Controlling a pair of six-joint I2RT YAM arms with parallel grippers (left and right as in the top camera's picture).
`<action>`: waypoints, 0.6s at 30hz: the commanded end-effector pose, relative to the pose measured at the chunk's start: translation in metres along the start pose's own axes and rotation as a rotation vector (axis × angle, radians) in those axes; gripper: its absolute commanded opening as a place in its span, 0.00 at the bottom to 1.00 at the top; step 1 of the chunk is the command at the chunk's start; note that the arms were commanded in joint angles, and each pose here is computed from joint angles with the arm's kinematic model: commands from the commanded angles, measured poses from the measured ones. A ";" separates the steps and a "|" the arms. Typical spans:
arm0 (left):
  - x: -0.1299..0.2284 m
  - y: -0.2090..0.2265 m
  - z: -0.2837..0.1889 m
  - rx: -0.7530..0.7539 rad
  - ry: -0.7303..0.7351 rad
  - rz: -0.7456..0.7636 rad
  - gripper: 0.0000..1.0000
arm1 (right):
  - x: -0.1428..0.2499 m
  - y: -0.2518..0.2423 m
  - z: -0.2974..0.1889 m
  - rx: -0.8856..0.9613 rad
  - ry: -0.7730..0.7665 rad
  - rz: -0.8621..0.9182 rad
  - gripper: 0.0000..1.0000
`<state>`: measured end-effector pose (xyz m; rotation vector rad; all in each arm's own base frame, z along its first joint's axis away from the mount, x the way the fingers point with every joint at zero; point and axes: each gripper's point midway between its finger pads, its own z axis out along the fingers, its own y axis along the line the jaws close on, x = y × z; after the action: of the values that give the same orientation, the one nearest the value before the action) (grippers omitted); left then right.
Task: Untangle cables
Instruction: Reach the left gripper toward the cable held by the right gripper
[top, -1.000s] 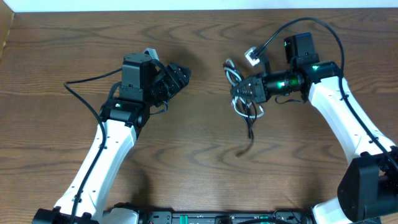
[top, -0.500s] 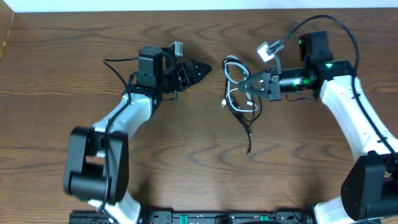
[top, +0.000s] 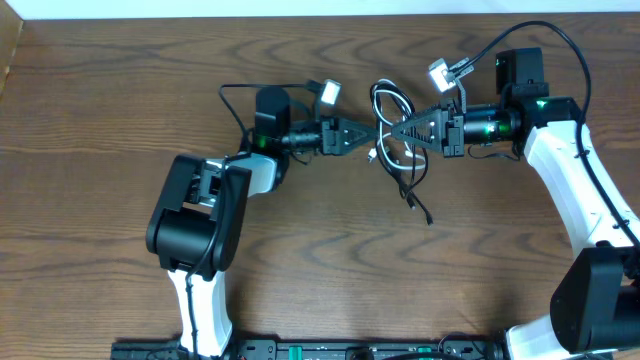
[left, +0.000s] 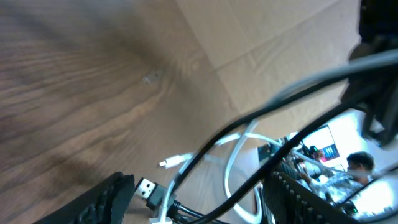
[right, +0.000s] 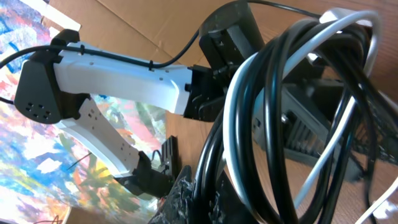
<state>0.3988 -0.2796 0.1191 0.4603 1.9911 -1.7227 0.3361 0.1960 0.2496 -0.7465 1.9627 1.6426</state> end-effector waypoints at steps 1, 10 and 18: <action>-0.019 0.008 -0.002 -0.063 -0.079 0.011 0.71 | -0.005 0.015 -0.002 -0.045 -0.018 -0.044 0.01; -0.027 -0.015 -0.017 0.047 -0.061 0.122 0.71 | -0.005 0.015 -0.002 -0.045 -0.017 -0.044 0.01; -0.028 -0.050 -0.017 0.159 -0.044 0.271 0.66 | -0.005 0.015 -0.002 -0.045 -0.017 -0.045 0.01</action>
<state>0.4022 -0.2643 0.1683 0.6402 1.7123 -1.6846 0.3356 0.1961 0.2503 -0.7466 1.9591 1.6484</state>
